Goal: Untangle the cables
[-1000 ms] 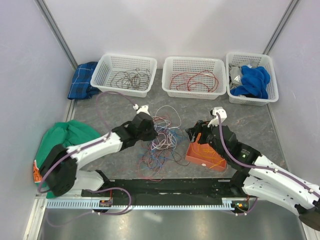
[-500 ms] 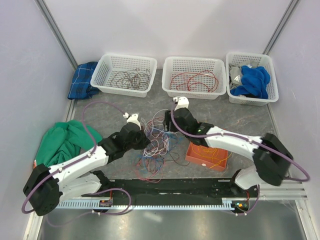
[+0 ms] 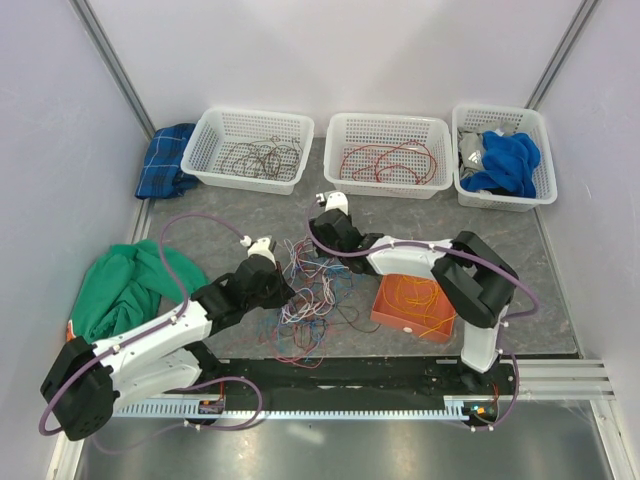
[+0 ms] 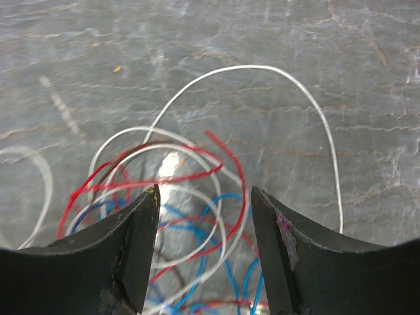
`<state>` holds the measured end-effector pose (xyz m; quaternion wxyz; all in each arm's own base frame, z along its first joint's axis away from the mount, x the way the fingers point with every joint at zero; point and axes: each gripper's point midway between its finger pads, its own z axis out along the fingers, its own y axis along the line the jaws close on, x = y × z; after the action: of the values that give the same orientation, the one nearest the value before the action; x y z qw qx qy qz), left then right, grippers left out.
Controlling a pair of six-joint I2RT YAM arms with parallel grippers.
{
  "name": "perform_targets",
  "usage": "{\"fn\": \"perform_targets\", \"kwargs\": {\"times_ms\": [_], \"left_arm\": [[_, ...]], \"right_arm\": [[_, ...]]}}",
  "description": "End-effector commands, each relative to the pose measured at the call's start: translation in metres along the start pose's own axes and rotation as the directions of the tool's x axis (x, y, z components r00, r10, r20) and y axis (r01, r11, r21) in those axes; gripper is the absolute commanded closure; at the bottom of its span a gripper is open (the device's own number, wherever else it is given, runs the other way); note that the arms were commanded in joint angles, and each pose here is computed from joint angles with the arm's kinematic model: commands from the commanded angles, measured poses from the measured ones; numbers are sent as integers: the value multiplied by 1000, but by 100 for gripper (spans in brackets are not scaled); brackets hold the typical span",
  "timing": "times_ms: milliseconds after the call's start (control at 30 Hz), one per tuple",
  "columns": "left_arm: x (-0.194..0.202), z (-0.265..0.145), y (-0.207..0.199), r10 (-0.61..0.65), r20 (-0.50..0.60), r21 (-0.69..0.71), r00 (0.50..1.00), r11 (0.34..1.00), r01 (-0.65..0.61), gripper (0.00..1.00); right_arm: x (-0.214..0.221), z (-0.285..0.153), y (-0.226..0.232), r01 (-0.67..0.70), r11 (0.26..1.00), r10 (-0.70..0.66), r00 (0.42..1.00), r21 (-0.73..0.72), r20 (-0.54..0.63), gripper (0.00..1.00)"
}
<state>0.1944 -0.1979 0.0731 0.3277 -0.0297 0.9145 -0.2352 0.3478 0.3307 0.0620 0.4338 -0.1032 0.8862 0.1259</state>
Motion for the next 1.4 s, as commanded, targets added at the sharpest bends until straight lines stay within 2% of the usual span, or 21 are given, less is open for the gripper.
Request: {"fn": "perform_targets", "kwargs": {"times_ms": [0, 67, 133, 167, 233, 267, 333, 433, 467, 500, 567, 600, 733, 1000, 1100, 1133, 1200, 1233, 1267, 1333, 1367], "left_arm": [[-1, -1, -4, -37, 10, 20, 999, 999, 36, 98], [-1, -1, -4, -38, 11, 21, 999, 999, 38, 98], [-2, -2, -5, -41, 16, 27, 999, 999, 41, 98], [-1, -3, -4, -44, 17, 25, 999, 999, 44, 98], [-1, -4, -4, -53, 23, 33, 998, 998, 52, 98], [-1, -5, -3, -55, 26, 31, 998, 998, 54, 98], [-3, -7, -4, -55, 34, 40, 998, 998, 54, 98], [-9, -12, -8, -50, 55, 51, 997, 998, 47, 93], [-15, -16, -11, -48, 71, 63, 996, 997, 43, 75], [-19, -18, -13, -38, 83, 68, 996, 997, 33, 64], [-32, -25, -19, -39, 123, 77, 992, 997, 30, 40], [-35, -27, -20, -31, 129, 73, 991, 997, 21, 34], [-57, -40, -34, -33, 179, 101, 983, 995, 15, 7], [-104, -74, -65, -60, 336, 206, 940, 979, -11, 0], [-129, -99, -85, -82, 442, 301, 893, 952, -62, 0], [-131, -107, -92, -86, 465, 349, 881, 932, -94, 0], [-152, -133, -116, -135, 565, 460, 814, 870, -175, 0], [-146, -134, -122, -130, 568, 496, 812, 842, -212, 0], [-158, -151, -135, -175, 613, 550, 771, 794, -257, 0], [-158, -159, -152, -164, 620, 590, 767, 742, -318, 0], [-155, -153, -160, -139, 605, 602, 784, 724, -336, 0]], "right_arm": [[-30, 29, -8, -3, 998, -2, 997, 62, 78, 35], [-39, 38, -10, -16, 997, 9, 996, 79, 93, 38], [-39, 46, -12, -31, 996, 24, 995, 78, 96, 46], [-45, 49, -12, -44, 997, 36, 992, 69, 118, 62], [-51, 49, -12, -46, 996, 36, 989, 72, 141, 76], [-55, 47, -13, -52, 996, 39, 987, 75, 158, 90], [-75, 31, -16, -74, 994, 56, 975, 78, 216, 100], [-104, -8, -23, -114, 992, 90, 949, 62, 303, 100], [-113, -22, -24, -124, 991, 100, 940, 54, 325, 100], [-138, -50, -24, -149, 989, 128, 916, 26, 379, 100], [-151, -78, -29, -159, 987, 139, 905, 18, 401, 100], [-172, -110, -30, -178, 984, 167, 876, -19, 452, 100], [-204, -178, -29, -173, 982, 185, 838, -72, 513, 100], [-226, -274, -35, -159, 974, 223, 809, -163, 544, 100], [-225, -296, -34, -149, 968, 238, 805, -203, 543, 100], [-221, -298, -32, -147, 965, 244, 812, -219, 530, 100], [-219, -304, -31, -148, 959, 258, 812, -244, 524, 100], [-214, -301, -30, -147, 957, 260, 819, -251, 511, 100], [-212, -301, -26, -145, 952, 267, 823, -270, 501, 100], [-206, -298, -23, -142, 948, 269, 834, -284, 481, 100], [-203, -296, -18, -139, 943, 274, 842, -302, 465, 100]]}}
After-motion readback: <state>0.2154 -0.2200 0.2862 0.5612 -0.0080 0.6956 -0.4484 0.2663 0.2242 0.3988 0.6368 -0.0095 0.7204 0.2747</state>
